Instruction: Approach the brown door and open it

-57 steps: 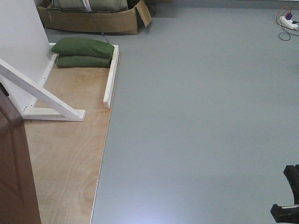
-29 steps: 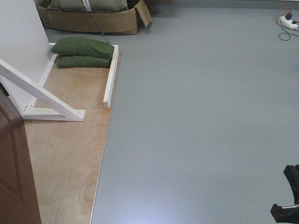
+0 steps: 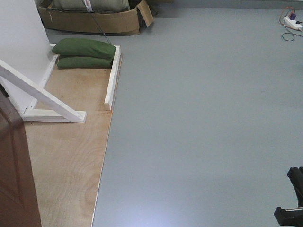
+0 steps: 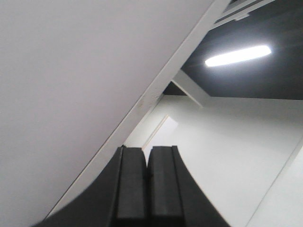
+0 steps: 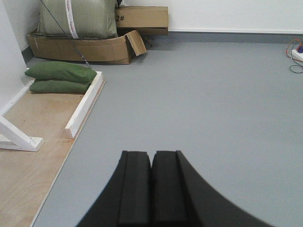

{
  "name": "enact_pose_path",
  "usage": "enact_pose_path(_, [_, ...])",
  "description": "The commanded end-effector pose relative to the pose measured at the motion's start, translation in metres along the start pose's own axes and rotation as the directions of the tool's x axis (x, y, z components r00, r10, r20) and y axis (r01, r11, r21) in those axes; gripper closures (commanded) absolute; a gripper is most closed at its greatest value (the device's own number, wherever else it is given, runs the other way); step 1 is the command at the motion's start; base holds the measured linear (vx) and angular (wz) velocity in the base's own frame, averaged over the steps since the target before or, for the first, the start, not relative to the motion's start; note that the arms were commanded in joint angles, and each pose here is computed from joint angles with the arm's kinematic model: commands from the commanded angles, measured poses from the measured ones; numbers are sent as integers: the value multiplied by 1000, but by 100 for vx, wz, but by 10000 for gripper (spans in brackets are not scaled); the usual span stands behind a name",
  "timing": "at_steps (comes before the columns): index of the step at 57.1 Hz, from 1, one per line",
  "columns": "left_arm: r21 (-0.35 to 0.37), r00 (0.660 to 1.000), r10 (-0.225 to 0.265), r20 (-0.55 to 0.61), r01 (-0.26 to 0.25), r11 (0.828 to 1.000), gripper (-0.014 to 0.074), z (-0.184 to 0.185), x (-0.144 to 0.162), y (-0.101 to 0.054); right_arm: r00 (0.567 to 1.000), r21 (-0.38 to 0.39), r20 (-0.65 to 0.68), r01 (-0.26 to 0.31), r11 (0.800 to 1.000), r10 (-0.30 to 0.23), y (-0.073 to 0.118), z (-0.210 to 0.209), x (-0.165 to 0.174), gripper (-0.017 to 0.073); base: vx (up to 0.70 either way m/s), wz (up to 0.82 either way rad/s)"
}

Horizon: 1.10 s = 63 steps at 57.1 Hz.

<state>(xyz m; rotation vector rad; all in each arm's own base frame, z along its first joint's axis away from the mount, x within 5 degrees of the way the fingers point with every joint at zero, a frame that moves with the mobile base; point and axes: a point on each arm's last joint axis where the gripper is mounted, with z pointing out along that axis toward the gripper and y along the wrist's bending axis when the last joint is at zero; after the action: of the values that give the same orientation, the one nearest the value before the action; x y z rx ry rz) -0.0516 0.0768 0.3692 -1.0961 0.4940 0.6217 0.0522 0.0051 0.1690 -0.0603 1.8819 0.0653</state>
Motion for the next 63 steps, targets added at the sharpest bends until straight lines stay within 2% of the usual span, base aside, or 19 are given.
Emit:
enact_pose_path(1, [-71, 997, 35, 74, -29, 997, 600, 3, -8, -2, 997, 5, 78, 11, 1000, -12, 0, 0, -6, 559, 0, 0])
enact_pose_path(6, [-48, 997, 63, 47, -60, 997, 600, 6, -1, -10, 997, 5, 78, 11, 1000, -12, 0, 0, -6, 559, 0, 0])
enact_pose_path(14, [65, 994, 111, -22, -110, 992, 600, 8, 13, -29, 997, 5, 78, 11, 1000, -12, 0, 0, -6, 559, 0, 0])
enact_pose_path(20, [164, 988, 137, -75, -123, 979, 600, 9, 24, -41, 997, 5, 78, 11, 1000, -12, 0, 0, -6, 559, 0, 0])
enact_pose_path(25, [233, 982, 144, -125, -112, 966, 600, 9, 34, -53, 997, 5, 78, 11, 1000, -12, 0, 0, -6, 559, 0, 0])
enact_pose_path(31, [257, 979, 95, -182, -45, 965, 600, 9, 45, -62, 997, 5, 78, 11, 1000, -12, 0, 0, -6, 559, 0, 0])
enact_pose_path(40, [251, 974, 54, -218, 3, 968, 600, 10, 53, -67, 997, 5, 78, 11, 1000, -12, 0, 0, -6, 559, 0, 0])
enact_pose_path(47, [249, 969, -5, -247, 68, 966, 600, 10, 55, -69, 997, 5, 78, 11, 1000, -12, 0, 0, -6, 559, 0, 0])
enact_pose_path(54, [274, 951, -59, -304, 147, 950, 600, 7, 59, -73, 997, 5, 78, 11, 1000, -12, 0, 0, -6, 559, 0, 0])
enact_pose_path(63, [330, 931, -44, -361, 172, 928, 600, 4, 63, -79, 997, 5, 81, 11, 1000, -12, 0, 0, -6, 559, 0, 0])
